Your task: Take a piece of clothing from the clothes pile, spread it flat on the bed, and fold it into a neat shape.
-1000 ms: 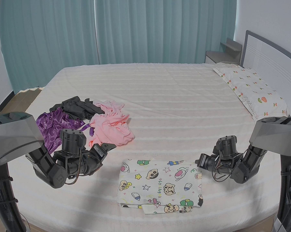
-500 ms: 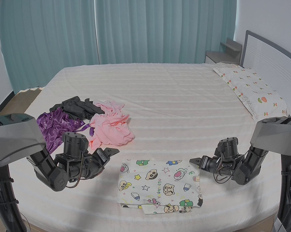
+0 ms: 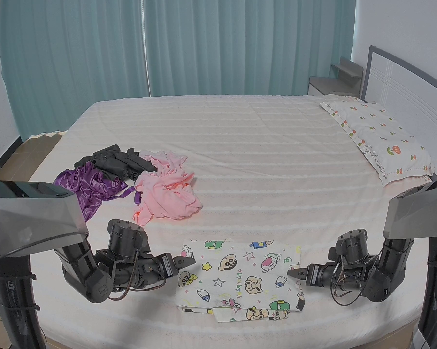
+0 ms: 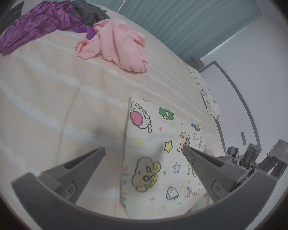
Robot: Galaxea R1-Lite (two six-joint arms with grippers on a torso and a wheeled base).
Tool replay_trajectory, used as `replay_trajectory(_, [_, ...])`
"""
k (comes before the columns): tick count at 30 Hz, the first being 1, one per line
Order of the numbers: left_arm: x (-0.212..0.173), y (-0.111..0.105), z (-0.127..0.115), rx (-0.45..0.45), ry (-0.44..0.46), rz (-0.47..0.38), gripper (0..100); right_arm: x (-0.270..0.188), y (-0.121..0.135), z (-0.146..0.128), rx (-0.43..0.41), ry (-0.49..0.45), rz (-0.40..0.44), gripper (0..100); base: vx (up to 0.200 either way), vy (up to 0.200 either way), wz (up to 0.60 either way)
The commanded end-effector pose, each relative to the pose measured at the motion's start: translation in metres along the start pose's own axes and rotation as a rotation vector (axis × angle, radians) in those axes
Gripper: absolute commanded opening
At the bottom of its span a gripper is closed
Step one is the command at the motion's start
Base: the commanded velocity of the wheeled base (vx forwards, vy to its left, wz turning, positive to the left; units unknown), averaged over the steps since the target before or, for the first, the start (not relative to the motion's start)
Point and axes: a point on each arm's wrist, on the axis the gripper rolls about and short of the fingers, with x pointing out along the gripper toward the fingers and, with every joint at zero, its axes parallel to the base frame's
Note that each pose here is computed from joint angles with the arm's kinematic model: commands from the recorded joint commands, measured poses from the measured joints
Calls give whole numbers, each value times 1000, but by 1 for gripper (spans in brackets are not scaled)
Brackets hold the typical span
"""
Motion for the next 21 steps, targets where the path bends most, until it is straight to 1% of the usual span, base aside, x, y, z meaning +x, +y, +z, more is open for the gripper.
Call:
replay_trajectory(1, [20, 9, -13, 37, 24, 9, 100, 0, 16, -8, -40, 20, 52, 100, 0, 0, 0])
replay_trajectory(3, [25, 10, -15, 77, 21, 10, 100, 4, 23, -10, -55, 29, 73, 100, 0, 0, 0])
replay_trajectory(4, [25, 11, -16, 78, 23, 11, 100, 4, 23, -9, -56, 29, 75, 100, 0, 0, 0])
replay_trajectory(5, [29, 13, -18, 122, 19, 31, 100, 9, 27, -14, -65, 49, 81, 100, 0, 0, 0])
replay_trajectory(7, [35, 14, -18, 156, 6, 51, 100, 11, 28, -14, -67, 47, 83, 100, 0, 0, 0])
replay_trajectory(11, [42, 11, -16, 166, -8, 52, 100, 12, 28, -14, -67, 50, 85, 100, 0, 0, 0])
replay_trajectory(15, [48, -1, -19, 190, -3, 15, 100, 15, 28, -15, -67, 76, 87, 100, 0, 0, 0])
replay_trajectory(18, [52, -5, -21, 199, -2, 2, 100, 16, 29, -15, -69, 94, 79, 100, 0, 0, 0])
replay_trajectory(19, [53, -7, -21, 200, -2, -3, 100, 16, 30, -14, -69, 97, 80, 0, 0, 0, 0])
replay_trajectory(20, [53, -7, -21, 202, -2, -4, 0, 16, 30, -14, -69, 97, 82, 0, 0, 0, 0])
replay_trajectory(21, [53, -8, -21, 204, -2, -7, 0, 16, 30, -13, -69, 99, 86, 0, 0, 0, 0])
